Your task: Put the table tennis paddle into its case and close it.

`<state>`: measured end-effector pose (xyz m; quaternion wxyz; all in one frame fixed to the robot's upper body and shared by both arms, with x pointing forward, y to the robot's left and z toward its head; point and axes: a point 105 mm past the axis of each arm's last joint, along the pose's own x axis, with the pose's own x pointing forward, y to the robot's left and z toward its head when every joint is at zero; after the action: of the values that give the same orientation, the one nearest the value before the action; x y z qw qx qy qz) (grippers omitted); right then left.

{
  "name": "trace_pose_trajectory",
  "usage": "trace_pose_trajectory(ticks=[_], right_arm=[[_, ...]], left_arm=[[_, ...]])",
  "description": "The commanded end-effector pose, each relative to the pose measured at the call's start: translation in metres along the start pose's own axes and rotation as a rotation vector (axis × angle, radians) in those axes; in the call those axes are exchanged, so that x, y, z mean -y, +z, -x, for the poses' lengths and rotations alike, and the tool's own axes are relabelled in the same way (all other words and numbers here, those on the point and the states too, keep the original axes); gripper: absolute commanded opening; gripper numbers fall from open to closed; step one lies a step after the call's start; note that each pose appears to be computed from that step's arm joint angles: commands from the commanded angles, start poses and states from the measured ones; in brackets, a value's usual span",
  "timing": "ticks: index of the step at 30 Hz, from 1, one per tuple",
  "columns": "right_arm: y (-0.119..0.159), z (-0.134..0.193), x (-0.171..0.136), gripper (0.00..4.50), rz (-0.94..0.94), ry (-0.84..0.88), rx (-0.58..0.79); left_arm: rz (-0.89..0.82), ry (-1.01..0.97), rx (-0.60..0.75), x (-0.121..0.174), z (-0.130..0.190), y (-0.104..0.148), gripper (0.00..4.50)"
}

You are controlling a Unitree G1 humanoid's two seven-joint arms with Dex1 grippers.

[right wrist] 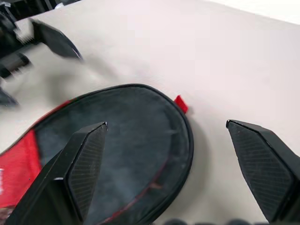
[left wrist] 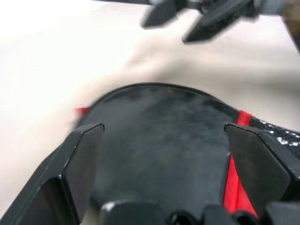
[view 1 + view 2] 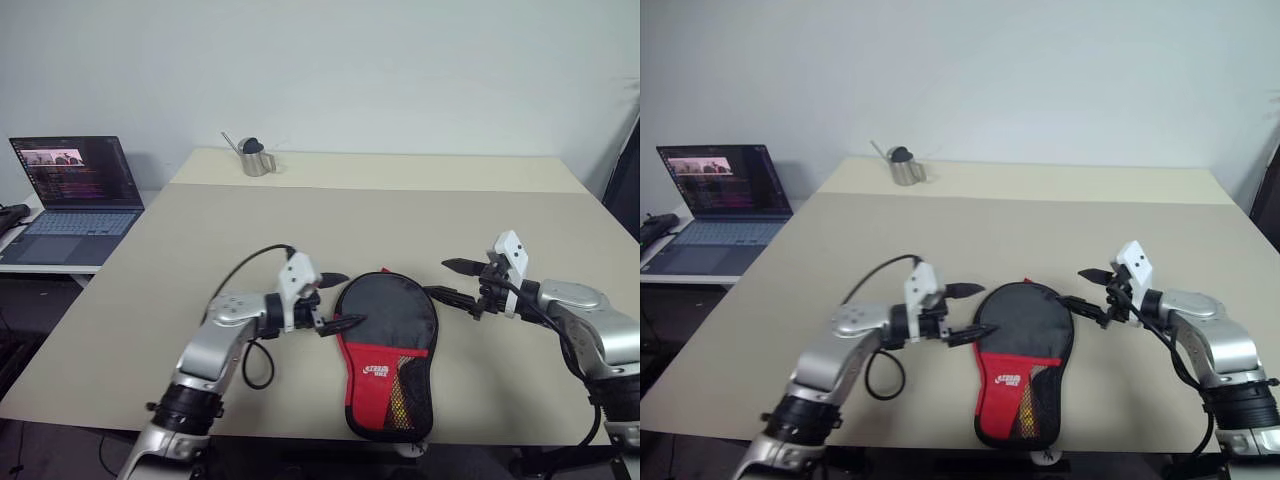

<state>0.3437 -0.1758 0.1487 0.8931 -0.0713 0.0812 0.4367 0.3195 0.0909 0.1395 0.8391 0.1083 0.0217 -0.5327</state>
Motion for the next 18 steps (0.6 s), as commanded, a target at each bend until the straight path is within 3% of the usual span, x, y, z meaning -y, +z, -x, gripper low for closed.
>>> trace_pose_trajectory(ticks=[1,11,18], right_arm=[[0.008,0.000,0.012,4.46,0.069,-0.011,0.033],[-0.004,0.014,0.052,4.46,0.062,-0.123,-0.014],[-0.001,0.039,0.073,4.46,0.072,-0.198,-0.045]], left_arm=[[-0.004,0.089,0.049,-0.009,0.019,0.016,4.50],[-0.074,0.321,0.006,-0.026,0.058,0.021,4.50],[-0.103,0.370,-0.003,-0.033,0.049,0.026,4.50]])
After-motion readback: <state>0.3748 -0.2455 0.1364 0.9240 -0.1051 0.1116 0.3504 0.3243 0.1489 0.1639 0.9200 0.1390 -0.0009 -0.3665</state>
